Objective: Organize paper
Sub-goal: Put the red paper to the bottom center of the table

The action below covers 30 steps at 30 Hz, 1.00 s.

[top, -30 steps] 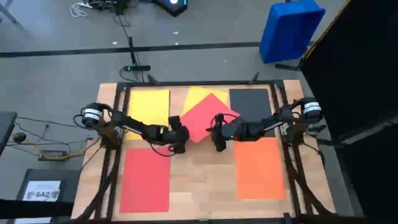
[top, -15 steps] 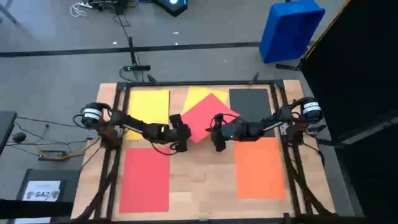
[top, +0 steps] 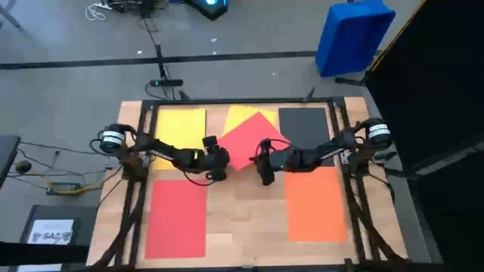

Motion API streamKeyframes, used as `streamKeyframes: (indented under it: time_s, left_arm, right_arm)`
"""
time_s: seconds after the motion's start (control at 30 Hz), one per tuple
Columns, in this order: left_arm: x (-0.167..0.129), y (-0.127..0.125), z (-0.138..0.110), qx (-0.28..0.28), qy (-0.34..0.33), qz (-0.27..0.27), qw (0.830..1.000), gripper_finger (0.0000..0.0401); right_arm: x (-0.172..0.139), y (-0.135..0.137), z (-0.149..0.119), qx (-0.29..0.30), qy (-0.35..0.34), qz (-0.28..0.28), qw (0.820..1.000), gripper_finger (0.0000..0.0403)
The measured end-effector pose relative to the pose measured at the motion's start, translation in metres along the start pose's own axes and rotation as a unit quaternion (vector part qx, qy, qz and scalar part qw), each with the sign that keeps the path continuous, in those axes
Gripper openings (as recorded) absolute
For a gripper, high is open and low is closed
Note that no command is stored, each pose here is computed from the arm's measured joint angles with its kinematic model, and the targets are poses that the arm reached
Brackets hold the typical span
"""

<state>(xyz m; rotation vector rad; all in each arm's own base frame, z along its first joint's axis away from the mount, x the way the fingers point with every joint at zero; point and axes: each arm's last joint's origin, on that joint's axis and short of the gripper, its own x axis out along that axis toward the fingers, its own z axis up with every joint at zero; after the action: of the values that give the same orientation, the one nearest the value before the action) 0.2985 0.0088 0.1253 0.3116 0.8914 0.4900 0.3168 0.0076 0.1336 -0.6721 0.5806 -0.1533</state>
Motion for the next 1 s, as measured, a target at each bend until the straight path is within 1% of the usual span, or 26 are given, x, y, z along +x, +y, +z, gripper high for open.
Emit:
streamKeyframes:
  time_s: [0.17, 0.2, 0.3, 0.4, 0.57, 0.67, 0.8, 1.0]
  left_arm:
    - [-0.003, -0.005, 0.0, 0.009, -0.001, -0.006, 1.0, 0.0015]
    - [-0.004, -0.006, -0.001, 0.012, 0.0, -0.007, 1.0, 0.0008]
    - [-0.009, -0.008, 0.002, 0.017, 0.014, -0.012, 1.0, 0.0003]
    - [-0.019, -0.008, 0.009, 0.023, 0.032, -0.014, 0.999, 0.0001]
    - [-0.043, -0.006, 0.033, 0.027, 0.029, -0.017, 0.999, 0.0]
    - [-0.053, -0.005, 0.046, 0.034, 0.03, -0.018, 0.999, 0.0]
    - [-0.063, -0.002, 0.06, 0.031, 0.035, -0.019, 0.999, 0.0]
    - [-0.086, 0.001, 0.082, 0.018, 0.045, -0.025, 0.999, 0.0]
  right_arm:
    - [0.0, 0.0, 0.0, 0.0, 0.001, -0.001, 1.0, 0.0]
    - [0.0, 0.0, 0.0, 0.0, 0.002, -0.002, 1.0, 0.0]
    - [-0.001, 0.001, 0.0, -0.003, 0.015, -0.014, 1.0, 0.0]
    - [-0.006, 0.0, 0.001, 0.001, 0.026, -0.011, 1.0, 0.0]
    - [-0.02, -0.008, 0.004, 0.057, 0.037, 0.001, 0.998, 0.0]
    - [-0.031, -0.016, 0.009, 0.087, 0.032, 0.01, 0.996, 0.0004]
    - [-0.051, -0.027, 0.012, 0.115, 0.043, 0.021, 0.992, 0.0031]
    - [-0.086, -0.044, 0.012, 0.171, 0.061, 0.025, 0.983, 0.0109]
